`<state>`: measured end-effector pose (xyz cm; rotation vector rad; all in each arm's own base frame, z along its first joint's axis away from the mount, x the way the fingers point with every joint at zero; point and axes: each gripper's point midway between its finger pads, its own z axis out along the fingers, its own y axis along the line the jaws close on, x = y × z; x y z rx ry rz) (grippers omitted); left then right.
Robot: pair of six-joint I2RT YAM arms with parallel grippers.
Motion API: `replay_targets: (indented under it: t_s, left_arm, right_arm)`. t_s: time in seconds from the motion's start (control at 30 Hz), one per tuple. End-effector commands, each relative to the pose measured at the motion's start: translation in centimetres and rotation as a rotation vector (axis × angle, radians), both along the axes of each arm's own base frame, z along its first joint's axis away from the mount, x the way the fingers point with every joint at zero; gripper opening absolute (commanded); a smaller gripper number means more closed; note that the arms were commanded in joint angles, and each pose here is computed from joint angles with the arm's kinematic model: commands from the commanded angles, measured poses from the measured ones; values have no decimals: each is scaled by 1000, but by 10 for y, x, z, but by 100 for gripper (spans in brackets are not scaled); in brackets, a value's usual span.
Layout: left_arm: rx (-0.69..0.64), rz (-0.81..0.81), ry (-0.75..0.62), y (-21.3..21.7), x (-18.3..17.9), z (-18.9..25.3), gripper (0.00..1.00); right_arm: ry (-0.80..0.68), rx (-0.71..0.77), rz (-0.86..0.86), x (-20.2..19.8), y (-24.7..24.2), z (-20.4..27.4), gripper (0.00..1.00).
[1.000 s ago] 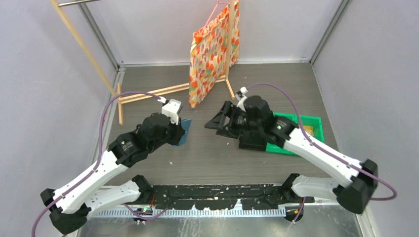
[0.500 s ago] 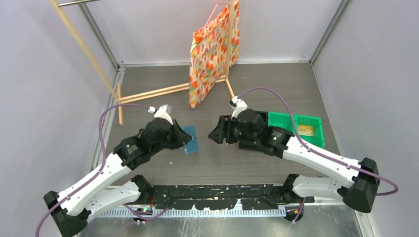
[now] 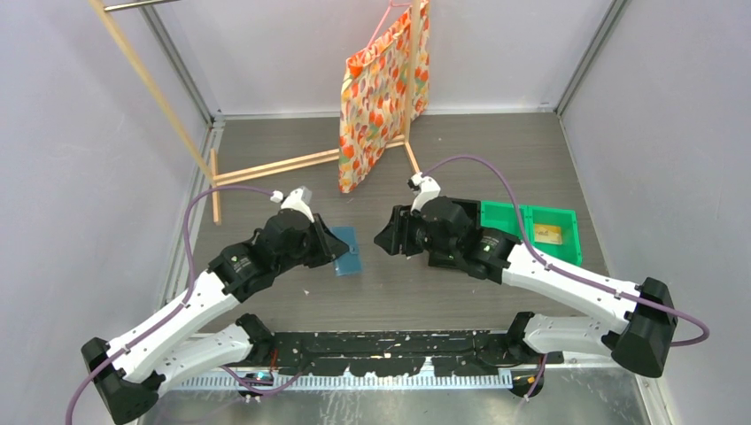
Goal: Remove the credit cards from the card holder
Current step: Open the card holder at the center of the board.
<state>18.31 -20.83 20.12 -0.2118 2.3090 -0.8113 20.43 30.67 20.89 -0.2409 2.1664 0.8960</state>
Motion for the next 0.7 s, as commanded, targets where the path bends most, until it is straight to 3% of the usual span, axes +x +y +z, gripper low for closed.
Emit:
replay_targets:
  t_s: [0.0, 0.43, 0.67]
  left_arm:
    - [-120, -9, -57, -14, 8, 30, 1]
    - [-148, -25, -21, -20, 5, 30, 1]
    - [-170, -38, -17, -21, 0, 33, 1]
  right_arm:
    - [-22, 35, 107, -12, 21, 6, 52]
    - [-94, 51, 219, -30, 64, 10, 58]
    - [-148, 49, 151, -18, 60, 16, 56]
